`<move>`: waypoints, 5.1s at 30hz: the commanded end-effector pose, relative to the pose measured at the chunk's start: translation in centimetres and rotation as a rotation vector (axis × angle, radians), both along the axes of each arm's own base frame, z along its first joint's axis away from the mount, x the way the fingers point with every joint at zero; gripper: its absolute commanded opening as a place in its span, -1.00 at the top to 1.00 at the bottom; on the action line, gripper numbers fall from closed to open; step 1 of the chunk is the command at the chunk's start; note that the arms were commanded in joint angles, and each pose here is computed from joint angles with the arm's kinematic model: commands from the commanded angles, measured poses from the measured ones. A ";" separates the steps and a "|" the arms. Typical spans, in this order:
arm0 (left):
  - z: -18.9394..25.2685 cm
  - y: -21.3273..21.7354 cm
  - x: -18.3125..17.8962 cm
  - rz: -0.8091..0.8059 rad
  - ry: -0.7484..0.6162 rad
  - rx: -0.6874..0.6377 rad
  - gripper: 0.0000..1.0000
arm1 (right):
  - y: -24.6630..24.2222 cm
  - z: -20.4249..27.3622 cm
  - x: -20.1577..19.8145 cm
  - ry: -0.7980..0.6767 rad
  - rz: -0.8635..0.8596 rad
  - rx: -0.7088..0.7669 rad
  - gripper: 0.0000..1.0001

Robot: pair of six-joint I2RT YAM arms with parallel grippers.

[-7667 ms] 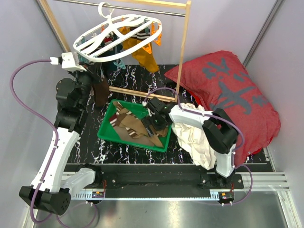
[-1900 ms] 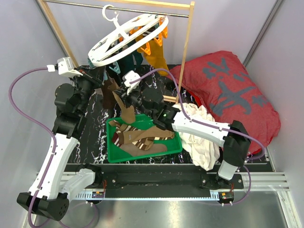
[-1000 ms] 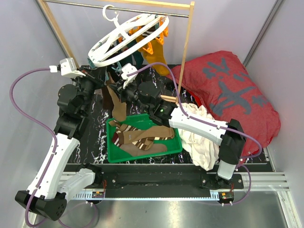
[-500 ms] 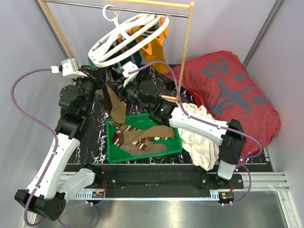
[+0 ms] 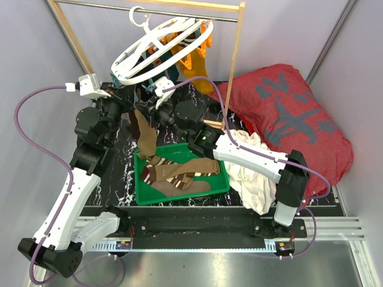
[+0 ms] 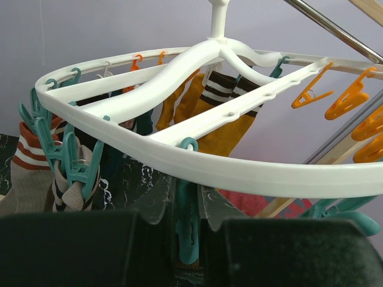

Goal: Clip the socks to the hanger
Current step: Clamp the sock onto the hanger, then rotate the hanger at the clothesline, then adjust the sock in the bin, then open the clamp at the hanger.

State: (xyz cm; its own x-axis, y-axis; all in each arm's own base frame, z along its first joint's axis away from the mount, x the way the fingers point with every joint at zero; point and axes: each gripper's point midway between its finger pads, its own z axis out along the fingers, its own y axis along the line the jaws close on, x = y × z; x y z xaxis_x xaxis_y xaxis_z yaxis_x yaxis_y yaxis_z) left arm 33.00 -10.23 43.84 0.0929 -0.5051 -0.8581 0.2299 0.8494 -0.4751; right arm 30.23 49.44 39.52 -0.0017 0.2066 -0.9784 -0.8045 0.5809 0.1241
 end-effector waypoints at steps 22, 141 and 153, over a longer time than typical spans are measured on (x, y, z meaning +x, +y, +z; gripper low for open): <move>-2.2 0.5 -1.7 0.003 0.082 0.088 -0.20 | -1.3 3.6 -0.3 -0.058 -0.013 0.107 0.20; 4.5 -2.9 -4.0 -0.179 -0.058 0.029 -0.44 | -5.1 -29.0 -6.5 0.429 0.245 -0.651 0.63; 5.4 -2.1 -3.6 -0.129 -0.074 0.028 -0.05 | -4.9 -28.1 -6.6 0.418 0.255 -0.588 0.50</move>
State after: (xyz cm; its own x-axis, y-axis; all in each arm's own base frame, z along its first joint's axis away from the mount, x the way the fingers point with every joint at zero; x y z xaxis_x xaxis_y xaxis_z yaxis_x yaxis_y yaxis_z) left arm 30.22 -13.18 45.23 -0.0207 -0.4598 -0.8878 0.3463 0.8297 -0.4378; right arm 23.01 43.60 7.98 -0.4023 -0.4921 -0.7720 -0.8722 0.4624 0.1597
